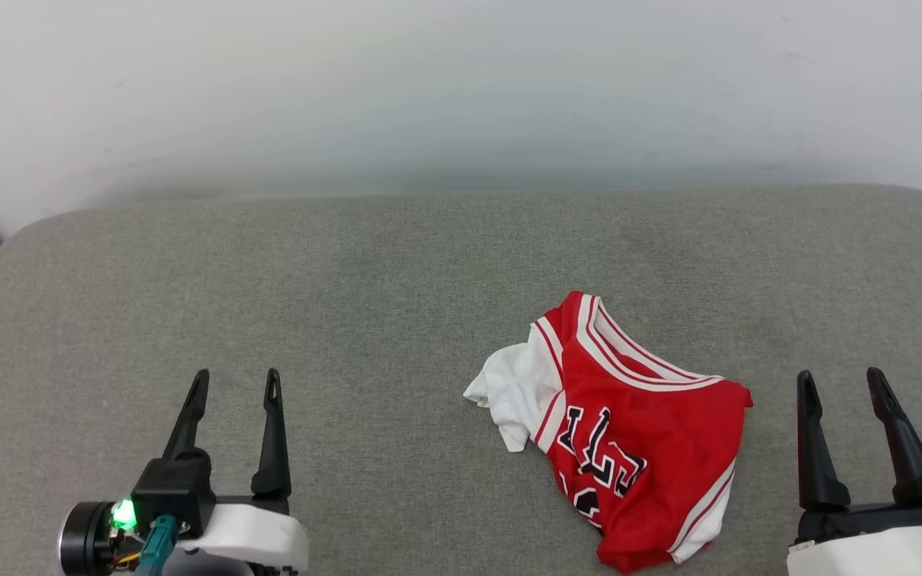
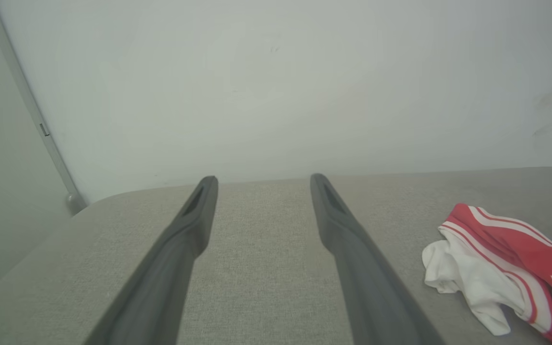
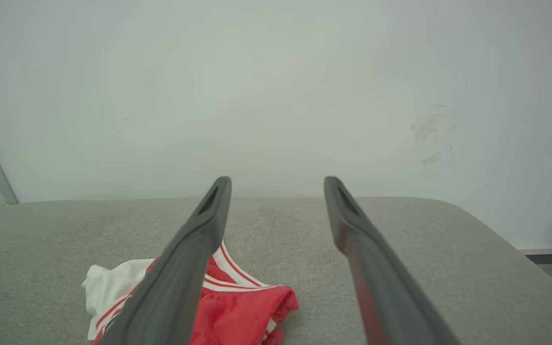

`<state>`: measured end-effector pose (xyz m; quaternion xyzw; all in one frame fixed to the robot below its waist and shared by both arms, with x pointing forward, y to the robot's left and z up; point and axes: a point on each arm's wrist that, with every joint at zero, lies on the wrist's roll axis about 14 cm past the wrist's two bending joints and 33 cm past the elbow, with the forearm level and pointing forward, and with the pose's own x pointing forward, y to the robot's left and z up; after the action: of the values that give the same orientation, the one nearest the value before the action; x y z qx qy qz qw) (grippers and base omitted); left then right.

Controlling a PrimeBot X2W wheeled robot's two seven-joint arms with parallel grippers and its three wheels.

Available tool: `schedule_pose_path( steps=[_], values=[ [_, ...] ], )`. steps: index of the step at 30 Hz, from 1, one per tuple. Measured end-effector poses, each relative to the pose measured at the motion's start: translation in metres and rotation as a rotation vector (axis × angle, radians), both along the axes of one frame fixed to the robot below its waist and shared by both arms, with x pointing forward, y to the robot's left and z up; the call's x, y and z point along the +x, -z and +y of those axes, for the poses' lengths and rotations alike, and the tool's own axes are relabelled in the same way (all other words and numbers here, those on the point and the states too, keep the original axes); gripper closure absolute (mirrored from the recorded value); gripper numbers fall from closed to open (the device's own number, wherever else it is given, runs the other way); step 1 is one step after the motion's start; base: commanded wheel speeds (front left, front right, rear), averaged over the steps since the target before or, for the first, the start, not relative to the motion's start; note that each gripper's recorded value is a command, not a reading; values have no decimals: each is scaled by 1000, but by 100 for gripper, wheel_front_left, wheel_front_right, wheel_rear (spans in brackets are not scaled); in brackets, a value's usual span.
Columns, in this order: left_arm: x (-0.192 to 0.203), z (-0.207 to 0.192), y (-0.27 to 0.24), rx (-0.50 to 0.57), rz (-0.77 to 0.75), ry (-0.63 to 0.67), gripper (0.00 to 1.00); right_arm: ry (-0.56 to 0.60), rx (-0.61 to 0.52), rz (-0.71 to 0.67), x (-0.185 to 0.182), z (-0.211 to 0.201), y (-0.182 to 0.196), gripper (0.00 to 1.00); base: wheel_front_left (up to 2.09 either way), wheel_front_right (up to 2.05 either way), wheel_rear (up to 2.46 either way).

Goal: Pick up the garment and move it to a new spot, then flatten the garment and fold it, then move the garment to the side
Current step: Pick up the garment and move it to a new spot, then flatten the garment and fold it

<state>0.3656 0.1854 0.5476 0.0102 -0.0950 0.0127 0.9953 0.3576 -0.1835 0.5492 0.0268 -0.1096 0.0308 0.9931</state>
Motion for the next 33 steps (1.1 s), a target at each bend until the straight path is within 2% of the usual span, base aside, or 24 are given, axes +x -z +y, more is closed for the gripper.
schedule_pose_path(
  steps=[22,33],
  values=[
    [-28,7,28,-39,65,-27,0,7,78,58,-16,-3,19,0,0,0,0],
    [-16,14,18,-48,32,-37,0,5,67,53,-15,-3,17,0,0,0,0]
  ],
)
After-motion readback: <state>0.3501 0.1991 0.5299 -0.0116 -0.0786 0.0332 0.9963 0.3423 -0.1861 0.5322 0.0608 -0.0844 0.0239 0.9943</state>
